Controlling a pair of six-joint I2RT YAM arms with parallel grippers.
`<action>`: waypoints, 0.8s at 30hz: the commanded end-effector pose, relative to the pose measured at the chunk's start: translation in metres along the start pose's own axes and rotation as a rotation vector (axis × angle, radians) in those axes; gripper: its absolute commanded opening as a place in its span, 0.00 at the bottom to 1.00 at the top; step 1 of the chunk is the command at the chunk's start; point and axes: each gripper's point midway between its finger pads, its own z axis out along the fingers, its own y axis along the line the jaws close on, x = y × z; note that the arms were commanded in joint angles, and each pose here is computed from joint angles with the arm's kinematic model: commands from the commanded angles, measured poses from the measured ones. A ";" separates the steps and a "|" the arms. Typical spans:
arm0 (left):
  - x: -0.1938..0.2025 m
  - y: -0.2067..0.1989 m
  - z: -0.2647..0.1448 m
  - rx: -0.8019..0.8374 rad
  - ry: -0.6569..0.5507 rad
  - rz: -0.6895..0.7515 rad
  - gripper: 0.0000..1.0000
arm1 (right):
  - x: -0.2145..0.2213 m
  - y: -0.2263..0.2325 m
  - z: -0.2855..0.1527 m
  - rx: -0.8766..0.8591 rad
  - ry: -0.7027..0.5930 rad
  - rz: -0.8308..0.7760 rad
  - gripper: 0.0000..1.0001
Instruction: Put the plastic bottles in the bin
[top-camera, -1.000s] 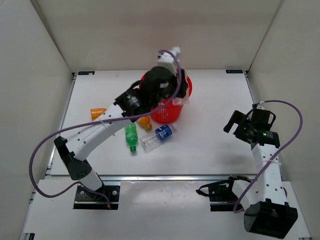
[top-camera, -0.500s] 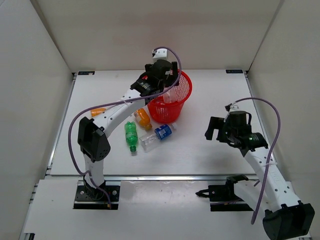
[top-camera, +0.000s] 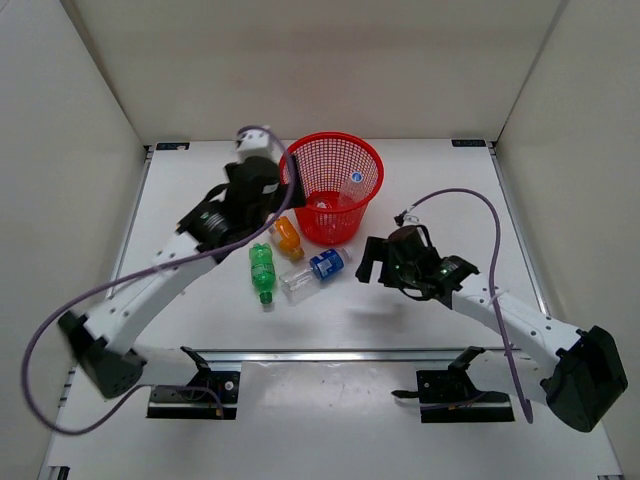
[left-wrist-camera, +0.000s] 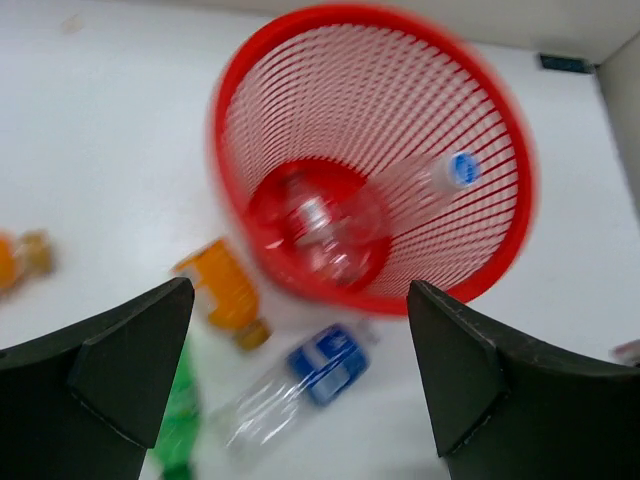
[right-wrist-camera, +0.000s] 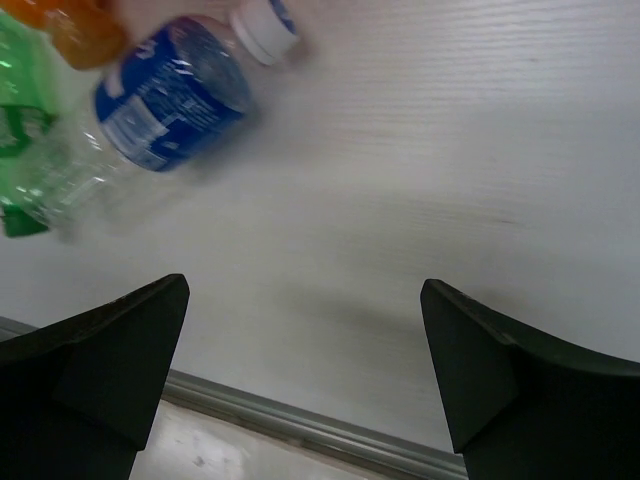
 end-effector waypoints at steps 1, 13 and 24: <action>0.054 0.082 -0.039 -0.155 0.139 -0.041 0.99 | -0.036 0.049 0.008 -0.096 -0.176 0.168 0.99; 0.106 0.189 -0.132 -0.293 0.212 -0.144 0.99 | -0.033 0.128 0.067 -0.089 -0.227 0.303 0.99; 0.113 0.192 -0.144 -0.279 0.220 -0.156 0.98 | -0.008 0.129 0.109 -0.002 -0.203 0.444 0.97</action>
